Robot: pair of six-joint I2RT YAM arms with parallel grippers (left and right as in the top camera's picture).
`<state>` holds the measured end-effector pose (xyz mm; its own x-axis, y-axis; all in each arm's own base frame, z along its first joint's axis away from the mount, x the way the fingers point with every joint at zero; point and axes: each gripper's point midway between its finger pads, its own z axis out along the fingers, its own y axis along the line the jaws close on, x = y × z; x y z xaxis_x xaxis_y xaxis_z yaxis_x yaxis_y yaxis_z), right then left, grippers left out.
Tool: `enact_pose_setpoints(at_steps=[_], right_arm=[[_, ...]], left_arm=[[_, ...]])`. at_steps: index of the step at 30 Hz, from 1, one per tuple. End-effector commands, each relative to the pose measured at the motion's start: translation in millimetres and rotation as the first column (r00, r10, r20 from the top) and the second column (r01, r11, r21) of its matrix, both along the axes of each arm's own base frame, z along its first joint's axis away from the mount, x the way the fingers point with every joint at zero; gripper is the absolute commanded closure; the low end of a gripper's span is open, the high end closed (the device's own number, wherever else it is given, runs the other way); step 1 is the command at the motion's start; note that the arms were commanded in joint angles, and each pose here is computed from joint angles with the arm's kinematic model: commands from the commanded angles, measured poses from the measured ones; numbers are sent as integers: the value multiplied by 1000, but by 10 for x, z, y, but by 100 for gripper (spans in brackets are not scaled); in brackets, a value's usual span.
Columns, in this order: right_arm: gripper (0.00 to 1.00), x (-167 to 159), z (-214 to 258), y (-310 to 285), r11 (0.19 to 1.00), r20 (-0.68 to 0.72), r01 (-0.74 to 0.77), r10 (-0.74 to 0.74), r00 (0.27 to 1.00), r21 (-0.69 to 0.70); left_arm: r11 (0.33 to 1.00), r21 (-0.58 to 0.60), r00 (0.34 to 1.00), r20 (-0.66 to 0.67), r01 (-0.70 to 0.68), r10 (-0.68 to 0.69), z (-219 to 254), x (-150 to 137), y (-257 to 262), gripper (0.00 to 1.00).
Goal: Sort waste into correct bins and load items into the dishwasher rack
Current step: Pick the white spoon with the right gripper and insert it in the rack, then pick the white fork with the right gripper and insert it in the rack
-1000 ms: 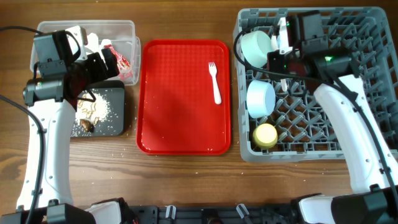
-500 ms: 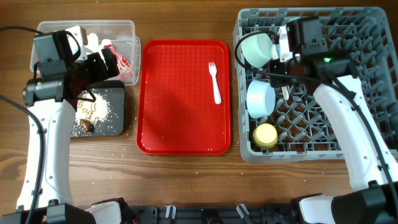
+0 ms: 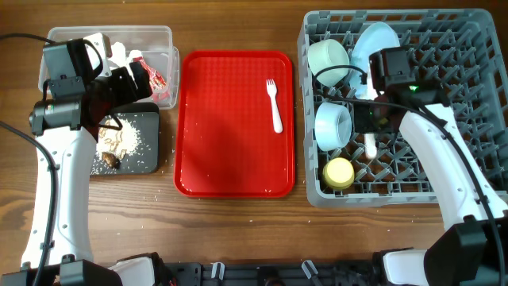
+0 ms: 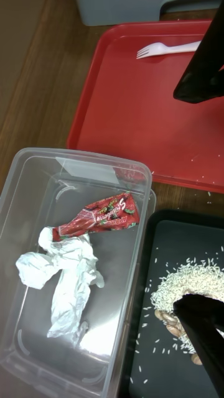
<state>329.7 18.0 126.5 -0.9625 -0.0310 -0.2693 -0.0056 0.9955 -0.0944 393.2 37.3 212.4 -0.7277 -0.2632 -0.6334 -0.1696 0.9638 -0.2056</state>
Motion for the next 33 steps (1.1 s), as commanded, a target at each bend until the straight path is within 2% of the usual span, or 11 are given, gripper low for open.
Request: enact_pose_setpoints(at_steps=[1, 2, 5, 8, 11, 17, 25, 29, 33], right_arm=[[39, 20, 34, -44, 1000, 23, 6, -5, 1000, -17], [32, 36, 40, -36, 1000, 29, 4, -3, 1000, -13], [33, 124, 149, 36, 1000, 67, -7, 6, 998, 24], [35, 316, 513, 277, 987, 164, -96, 73, 984, 133], [36, 496, 1070, 581, 949, 304, -210, 134, 943, 234], [39, 604, 1367, 1129, 918, 424, -331, 215, 880, 220], [43, 861, 1278, 1895, 871, 419, -440, 324, 849, 219], [44, 1142, 917, 2051, 874, 362, -434, 340, 868, 220], [44, 1241, 450, 2095, 875, 282, -436, 372, 884, 209]], left_arm=[[1000, 8, 1000, 8, 17, -17, 19, 11, 0, 0], [1000, 8, 1000, 8, 17, -17, 19, 11, 0, 0], [1000, 8, 1000, 8, 17, -17, 19, 11, 0, 0], [1000, 8, 1000, 8, 17, -17, 19, 11, 0, 0], [1000, 8, 1000, 8, 17, -17, 19, 11, 0, 0], [1000, 8, 1000, 8, 17, -17, 19, 11, 0, 0], [1000, 8, 1000, 8, 17, -17, 19, 11, 0, 0], [1000, 8, 1000, 8, 17, -17, 19, 11, 0, 0], [1000, 8, 1000, 8, 17, -17, 19, 11, 0, 0]])
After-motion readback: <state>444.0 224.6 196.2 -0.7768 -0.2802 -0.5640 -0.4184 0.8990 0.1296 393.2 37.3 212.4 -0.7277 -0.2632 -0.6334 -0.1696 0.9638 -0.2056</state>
